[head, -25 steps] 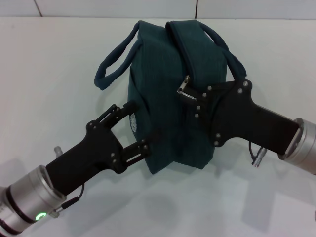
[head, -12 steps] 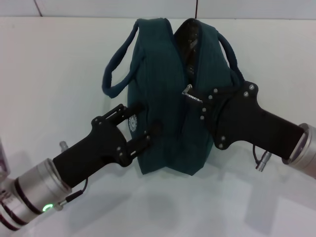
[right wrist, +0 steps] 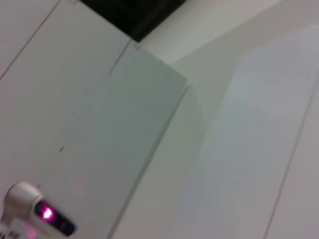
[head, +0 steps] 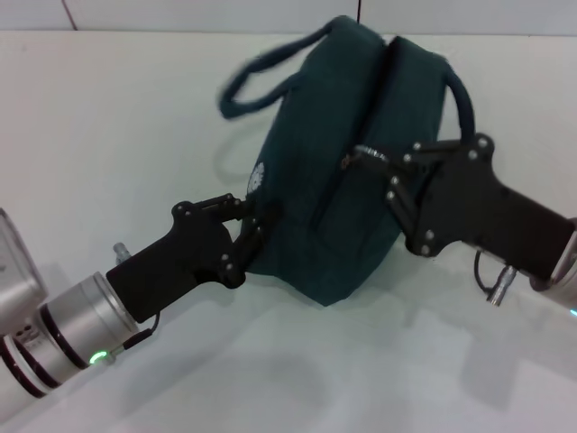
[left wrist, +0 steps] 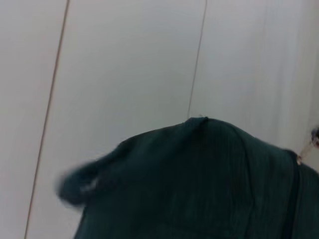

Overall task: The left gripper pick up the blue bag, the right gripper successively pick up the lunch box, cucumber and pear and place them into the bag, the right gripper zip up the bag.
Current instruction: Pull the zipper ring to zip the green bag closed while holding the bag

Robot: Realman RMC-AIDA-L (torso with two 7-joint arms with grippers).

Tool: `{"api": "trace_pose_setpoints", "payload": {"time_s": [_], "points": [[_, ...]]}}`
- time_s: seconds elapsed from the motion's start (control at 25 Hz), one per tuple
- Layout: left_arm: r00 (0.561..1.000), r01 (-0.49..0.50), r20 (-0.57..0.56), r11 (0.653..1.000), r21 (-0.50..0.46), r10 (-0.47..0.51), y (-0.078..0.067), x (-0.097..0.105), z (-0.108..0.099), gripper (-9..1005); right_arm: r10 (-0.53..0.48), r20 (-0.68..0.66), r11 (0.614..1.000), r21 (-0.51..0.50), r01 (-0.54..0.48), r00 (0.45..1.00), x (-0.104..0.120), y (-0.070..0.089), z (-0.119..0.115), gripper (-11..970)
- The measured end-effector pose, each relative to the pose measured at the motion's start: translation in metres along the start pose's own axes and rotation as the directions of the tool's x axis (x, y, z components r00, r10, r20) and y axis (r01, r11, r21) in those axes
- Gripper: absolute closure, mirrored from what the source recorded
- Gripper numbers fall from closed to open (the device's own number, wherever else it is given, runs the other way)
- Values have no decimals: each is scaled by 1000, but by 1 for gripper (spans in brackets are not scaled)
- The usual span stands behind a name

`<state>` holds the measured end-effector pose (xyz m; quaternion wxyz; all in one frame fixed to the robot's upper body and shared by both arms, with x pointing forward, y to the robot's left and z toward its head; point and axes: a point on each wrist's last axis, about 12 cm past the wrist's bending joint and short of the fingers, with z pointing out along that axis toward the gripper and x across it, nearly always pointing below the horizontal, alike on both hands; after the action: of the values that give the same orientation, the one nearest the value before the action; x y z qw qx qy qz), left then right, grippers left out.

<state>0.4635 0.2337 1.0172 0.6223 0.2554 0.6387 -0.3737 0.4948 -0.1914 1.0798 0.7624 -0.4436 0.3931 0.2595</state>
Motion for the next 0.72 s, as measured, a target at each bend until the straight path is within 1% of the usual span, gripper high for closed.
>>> {"api": "trace_pose_setpoints", "payload": {"time_s": [0.04, 0.2, 0.28, 0.4, 0.56, 0.72], "points": [[1000, -9, -6, 1000, 0, 9, 1, 0, 1, 686, 13, 1, 1000, 8, -13, 1000, 0, -1, 0, 950], [999, -31, -28, 1000, -4, 31, 3, 1, 5, 793, 132, 15, 989, 72, -132, 991, -1, -10, -1, 948], [999, -38, -34, 999, -5, 37, 4, 2, 6, 835, 157, 16, 983, 96, -158, 987, 0, -15, -3, 946], [998, -40, -40, 999, -14, 40, 6, 2, 5, 898, 165, 13, 977, 132, -165, 986, 0, -21, -7, 944], [997, -48, -58, 998, -34, 46, 11, 2, 6, 918, 164, 2, 968, 190, -162, 986, 2, -28, -16, 944], [996, -55, -67, 998, -36, 53, 14, 1, 8, 923, 157, -19, 956, 254, -147, 987, 4, -36, -27, 944]]}}
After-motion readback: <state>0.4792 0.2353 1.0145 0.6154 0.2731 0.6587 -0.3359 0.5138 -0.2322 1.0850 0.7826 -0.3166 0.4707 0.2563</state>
